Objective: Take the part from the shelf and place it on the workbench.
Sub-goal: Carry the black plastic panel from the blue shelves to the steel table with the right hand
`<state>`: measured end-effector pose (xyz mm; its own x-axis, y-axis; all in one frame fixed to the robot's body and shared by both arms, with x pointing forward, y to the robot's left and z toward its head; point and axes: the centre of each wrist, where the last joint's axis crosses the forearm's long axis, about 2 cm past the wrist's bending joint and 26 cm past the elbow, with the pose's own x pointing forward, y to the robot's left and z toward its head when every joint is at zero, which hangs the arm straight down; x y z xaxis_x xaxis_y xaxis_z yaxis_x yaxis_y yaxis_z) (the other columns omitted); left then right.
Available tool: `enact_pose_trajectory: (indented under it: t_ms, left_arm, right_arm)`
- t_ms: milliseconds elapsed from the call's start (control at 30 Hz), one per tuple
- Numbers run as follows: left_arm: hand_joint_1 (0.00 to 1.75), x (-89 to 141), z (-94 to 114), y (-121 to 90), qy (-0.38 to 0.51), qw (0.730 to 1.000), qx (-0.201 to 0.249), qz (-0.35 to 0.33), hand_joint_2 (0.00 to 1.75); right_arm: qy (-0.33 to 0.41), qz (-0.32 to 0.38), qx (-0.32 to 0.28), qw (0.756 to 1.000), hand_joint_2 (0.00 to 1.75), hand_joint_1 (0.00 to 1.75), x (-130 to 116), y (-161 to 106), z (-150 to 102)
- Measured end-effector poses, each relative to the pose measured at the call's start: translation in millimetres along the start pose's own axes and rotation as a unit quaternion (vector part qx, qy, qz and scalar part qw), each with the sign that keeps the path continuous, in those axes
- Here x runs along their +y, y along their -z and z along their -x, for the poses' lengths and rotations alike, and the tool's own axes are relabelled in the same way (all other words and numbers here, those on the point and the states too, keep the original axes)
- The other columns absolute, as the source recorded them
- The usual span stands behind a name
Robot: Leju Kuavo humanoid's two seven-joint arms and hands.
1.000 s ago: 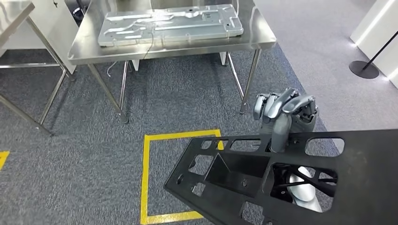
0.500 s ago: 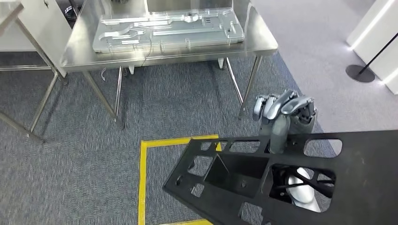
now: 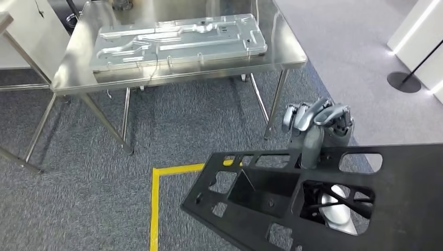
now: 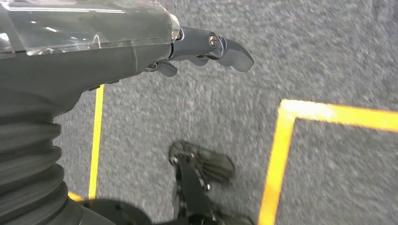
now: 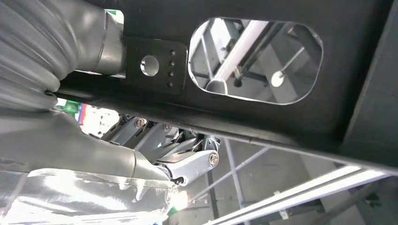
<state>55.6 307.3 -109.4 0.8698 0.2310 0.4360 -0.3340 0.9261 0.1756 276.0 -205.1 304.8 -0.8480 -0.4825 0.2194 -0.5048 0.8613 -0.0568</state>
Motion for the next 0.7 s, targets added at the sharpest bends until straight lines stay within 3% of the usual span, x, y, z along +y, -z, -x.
enact_pose_trajectory:
  t_ms: [700]
  left_arm:
    - [0.00,5.3,4.7,-0.5,-0.009,1.000,0.006,-0.009,1.75]
  right_arm:
    - [0.002,-0.003,0.002,1.000,1.75,1.75,0.4,2.0,2.3]
